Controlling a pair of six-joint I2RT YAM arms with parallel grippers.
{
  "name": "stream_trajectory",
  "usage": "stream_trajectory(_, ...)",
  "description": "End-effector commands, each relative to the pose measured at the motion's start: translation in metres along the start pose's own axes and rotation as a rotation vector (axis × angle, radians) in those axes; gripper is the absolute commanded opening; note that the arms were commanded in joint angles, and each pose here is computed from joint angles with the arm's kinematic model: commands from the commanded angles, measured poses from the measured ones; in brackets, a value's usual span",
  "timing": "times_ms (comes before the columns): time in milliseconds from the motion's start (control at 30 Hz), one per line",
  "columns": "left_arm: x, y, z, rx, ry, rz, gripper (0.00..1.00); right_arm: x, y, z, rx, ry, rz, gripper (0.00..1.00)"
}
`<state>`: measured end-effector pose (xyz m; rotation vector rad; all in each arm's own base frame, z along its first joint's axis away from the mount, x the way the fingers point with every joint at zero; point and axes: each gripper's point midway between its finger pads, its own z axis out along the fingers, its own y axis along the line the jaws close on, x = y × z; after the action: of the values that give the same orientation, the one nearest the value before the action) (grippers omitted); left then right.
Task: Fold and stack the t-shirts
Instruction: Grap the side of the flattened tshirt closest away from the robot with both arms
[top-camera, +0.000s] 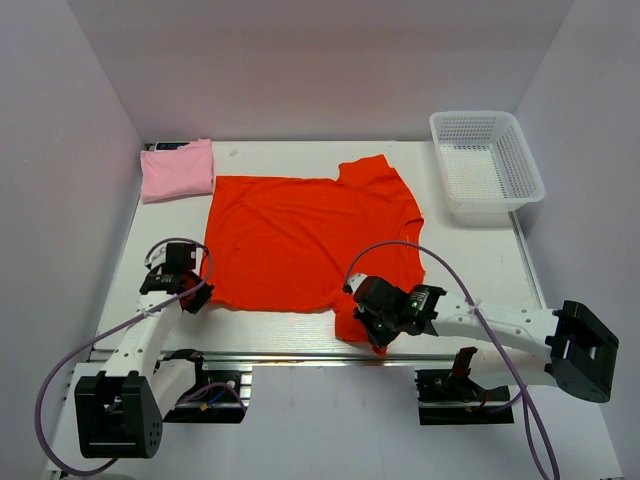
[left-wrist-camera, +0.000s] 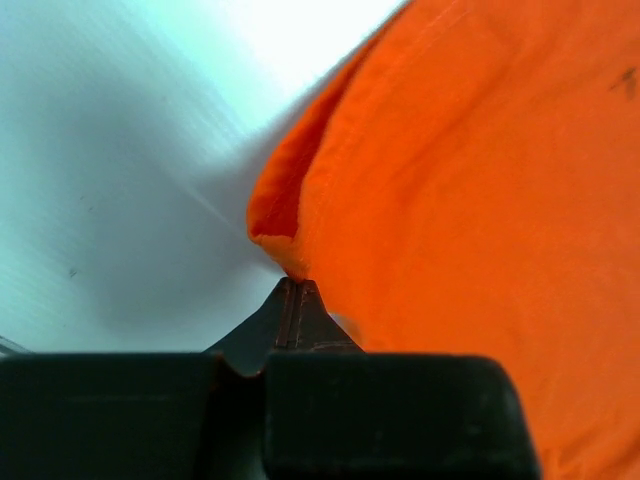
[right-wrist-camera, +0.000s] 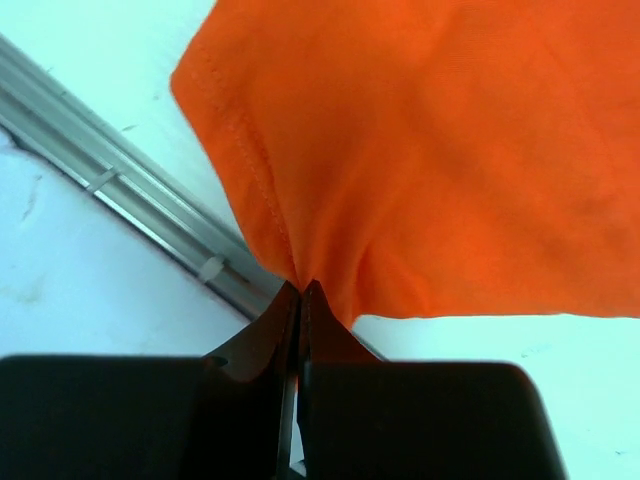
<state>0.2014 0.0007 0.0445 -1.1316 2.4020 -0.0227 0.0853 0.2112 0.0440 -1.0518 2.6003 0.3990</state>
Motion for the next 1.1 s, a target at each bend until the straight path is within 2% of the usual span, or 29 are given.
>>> stream_trajectory(0, -0.027, -0.026, -0.01, 0.075, -0.067, -0.031, 0.0, -0.027, -0.012, -0.008, 0.069, -0.091, 0.02, 0.0)
stream_trajectory(267, -0.058, -0.058, -0.013, 0.118, -0.116, -0.044, 0.0, -0.082, -0.042, -0.019, 0.158, -0.291, 0.084, 0.0)
stream_trajectory(433, -0.078, -0.076, -0.013, 0.132, -0.15, -0.076, 0.0, -0.112, -0.075, -0.022, 0.252, -0.342, 0.116, 0.0)
stream_trajectory(533, -0.089, -0.089, -0.009, 0.144, -0.161, -0.079, 0.0, -0.148, -0.086, -0.034, 0.262, -0.462, 0.112, 0.0)
stream_trajectory(700, -0.111, -0.11, -0.002, 0.125, -0.173, -0.08, 0.0, -0.181, -0.115, -0.046, 0.302, -0.496, 0.107, 0.0)
stream_trajectory(867, -0.131, -0.124, 0.01, 0.101, -0.189, -0.089, 0.0, -0.196, -0.146, -0.039, 0.34, -0.467, 0.133, 0.0)
stream_trajectory(1033, -0.141, -0.132, 0.037, 0.058, -0.165, -0.095, 0.0, -0.229, -0.171, -0.043, 0.35, -0.524, 0.159, 0.0)
stream_trajectory(1067, -0.148, -0.139, 0.038, 0.069, -0.174, -0.099, 0.0, -0.226, -0.182, -0.032, 0.348, -0.492, 0.173, 0.0)
